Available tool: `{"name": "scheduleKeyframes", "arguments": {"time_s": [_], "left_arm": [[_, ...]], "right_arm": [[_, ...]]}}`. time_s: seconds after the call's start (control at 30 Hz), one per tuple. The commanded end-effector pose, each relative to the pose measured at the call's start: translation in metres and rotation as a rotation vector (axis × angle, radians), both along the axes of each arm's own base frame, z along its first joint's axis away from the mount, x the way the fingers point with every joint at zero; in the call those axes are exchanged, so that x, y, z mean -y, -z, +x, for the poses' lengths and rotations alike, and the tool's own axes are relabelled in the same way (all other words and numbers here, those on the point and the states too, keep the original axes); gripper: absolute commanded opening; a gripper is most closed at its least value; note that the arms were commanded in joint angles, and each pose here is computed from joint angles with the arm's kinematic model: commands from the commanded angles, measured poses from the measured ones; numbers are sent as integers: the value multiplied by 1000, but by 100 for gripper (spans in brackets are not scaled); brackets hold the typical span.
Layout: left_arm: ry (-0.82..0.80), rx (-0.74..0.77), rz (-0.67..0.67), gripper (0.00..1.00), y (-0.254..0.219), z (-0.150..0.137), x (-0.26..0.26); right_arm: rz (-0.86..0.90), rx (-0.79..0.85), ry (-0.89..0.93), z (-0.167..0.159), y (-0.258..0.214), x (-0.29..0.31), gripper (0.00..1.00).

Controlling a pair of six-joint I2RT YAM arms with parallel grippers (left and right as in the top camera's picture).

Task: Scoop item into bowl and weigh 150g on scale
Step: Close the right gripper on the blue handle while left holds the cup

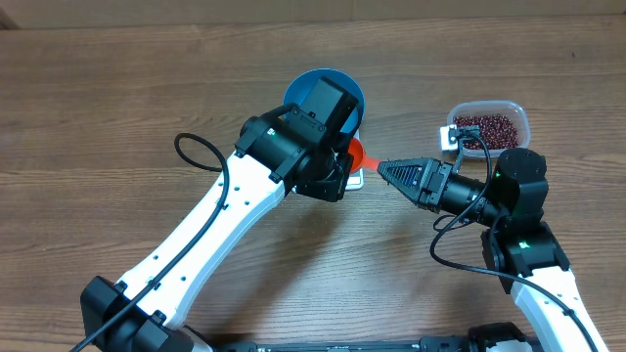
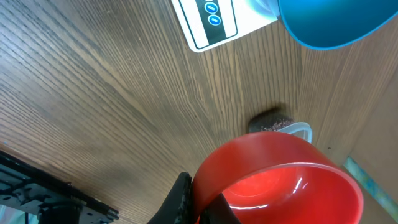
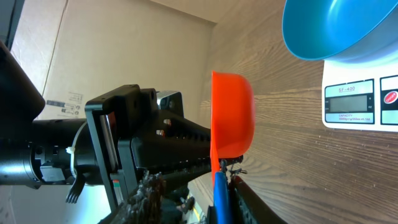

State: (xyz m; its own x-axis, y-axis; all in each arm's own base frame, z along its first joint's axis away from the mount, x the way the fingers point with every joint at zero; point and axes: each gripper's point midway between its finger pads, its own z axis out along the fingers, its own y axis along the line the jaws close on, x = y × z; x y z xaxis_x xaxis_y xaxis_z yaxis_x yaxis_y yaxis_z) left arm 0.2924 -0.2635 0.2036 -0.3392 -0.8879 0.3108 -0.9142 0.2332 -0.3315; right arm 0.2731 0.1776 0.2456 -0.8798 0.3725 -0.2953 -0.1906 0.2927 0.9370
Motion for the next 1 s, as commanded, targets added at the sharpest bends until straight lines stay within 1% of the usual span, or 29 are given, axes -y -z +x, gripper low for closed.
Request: {"name": "scheduleKeyframes", "arguments": {"time_s": [0.0,0.3,0.67,0.9,0.97], "left_arm": [[0,5,-16,4,-4,1,7],[4,5,-17,4,-4,0,8],[9,-13,-36,4,-4,-3,11],[9,-13,-35,4,-4,-3,11],[10,-13,-35,4,-4,-3,11]], "right_arm": [[7,36,-14,0,-14,-2,33],[7,36,-13,0,-14,-2,25],[6,39,-14,0,-14,-2,23],[6,39,-14,0,-14,-2,17],[6,39,-14,0,-14,-2,14]]}}
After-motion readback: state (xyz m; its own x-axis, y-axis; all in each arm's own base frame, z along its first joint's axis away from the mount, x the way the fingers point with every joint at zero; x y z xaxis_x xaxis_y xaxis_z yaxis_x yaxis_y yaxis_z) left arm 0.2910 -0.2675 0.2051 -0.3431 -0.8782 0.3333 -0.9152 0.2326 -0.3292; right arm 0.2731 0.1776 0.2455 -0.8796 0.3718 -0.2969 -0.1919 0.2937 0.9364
